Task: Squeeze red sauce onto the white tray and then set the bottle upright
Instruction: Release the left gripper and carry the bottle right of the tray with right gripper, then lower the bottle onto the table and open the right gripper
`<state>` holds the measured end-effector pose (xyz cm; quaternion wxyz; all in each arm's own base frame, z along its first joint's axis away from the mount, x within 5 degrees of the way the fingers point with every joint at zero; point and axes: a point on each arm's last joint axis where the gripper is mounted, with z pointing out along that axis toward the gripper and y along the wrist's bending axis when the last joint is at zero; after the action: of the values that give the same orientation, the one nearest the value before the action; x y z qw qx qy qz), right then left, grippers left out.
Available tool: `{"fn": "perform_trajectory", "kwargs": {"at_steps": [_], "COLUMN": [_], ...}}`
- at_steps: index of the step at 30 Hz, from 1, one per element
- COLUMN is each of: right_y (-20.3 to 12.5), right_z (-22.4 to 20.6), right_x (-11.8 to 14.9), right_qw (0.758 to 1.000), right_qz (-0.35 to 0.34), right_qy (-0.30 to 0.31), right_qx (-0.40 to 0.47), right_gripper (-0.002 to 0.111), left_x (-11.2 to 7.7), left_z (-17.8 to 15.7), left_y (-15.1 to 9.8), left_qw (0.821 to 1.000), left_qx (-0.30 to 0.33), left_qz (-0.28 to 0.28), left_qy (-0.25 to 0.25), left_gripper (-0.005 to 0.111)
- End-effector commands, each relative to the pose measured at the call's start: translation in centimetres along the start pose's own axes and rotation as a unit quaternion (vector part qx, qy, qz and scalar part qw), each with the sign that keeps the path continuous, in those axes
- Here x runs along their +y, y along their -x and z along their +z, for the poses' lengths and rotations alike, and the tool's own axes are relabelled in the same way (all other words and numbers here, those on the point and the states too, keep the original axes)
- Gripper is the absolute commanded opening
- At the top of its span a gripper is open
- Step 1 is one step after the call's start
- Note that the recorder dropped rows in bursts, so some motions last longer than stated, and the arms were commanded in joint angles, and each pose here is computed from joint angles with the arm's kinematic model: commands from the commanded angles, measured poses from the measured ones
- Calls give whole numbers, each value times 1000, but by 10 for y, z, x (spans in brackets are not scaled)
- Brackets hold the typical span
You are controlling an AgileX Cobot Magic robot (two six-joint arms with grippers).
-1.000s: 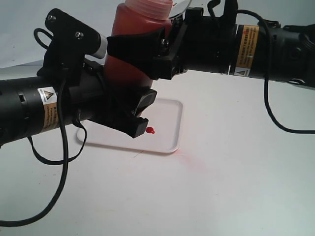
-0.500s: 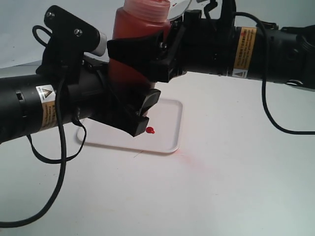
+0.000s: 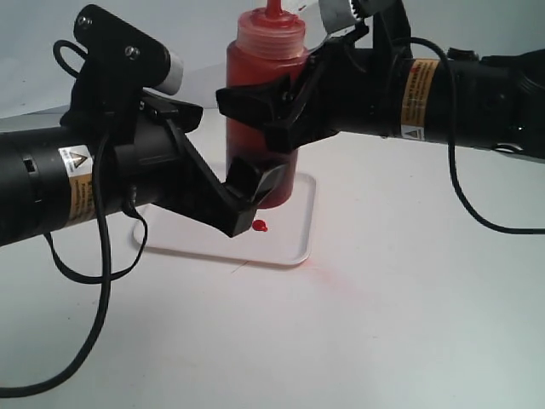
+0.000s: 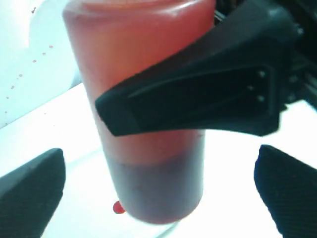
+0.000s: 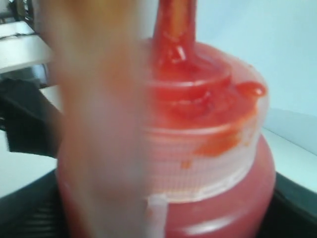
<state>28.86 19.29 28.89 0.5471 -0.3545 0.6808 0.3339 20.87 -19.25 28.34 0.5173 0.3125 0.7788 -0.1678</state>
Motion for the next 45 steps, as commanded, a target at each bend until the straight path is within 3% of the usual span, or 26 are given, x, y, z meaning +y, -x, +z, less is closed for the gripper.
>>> {"fn": "perform_trajectory", "kwargs": {"at_steps": [1,8,17,22,26,32,35,42,45], "right_y": [2,-32,-91,-133,-155,-160,-160,-158,-157], "right_z": [-9,-26,-46,-34,-31,-31,-31,-29,-29], "right_x": [-13,-18,-14,-11,-6,-6,-6,-11,-10], "right_qw": [998,997,997,993,983,981,980,985,986], "right_qz": [-42,-59,-23,17,-36,-38,-41,-18,-11], "right_qy": [-33,4,-2,56,112,121,123,91,95], "right_qx": [19,57,68,101,141,150,151,143,134], "right_gripper": [0,0,0,0,0,3,23,106,105], "left_x": [1,17,17,16,16,16,16,16,16], "left_z": [-1,-3,-3,-3,-3,-3,-3,-3,-3], "left_y": [-10,-32,-34,-34,-34,-34,-34,-34,-34], "left_qw": [1000,994,994,994,994,994,994,995,995], "left_qx": [13,36,39,40,40,40,40,40,40], "left_qz": [10,24,25,24,24,24,24,24,25], "left_qy": [7,100,97,94,94,94,94,92,93], "left_gripper": [97,97,97,97,97,97,97,97,97]}}
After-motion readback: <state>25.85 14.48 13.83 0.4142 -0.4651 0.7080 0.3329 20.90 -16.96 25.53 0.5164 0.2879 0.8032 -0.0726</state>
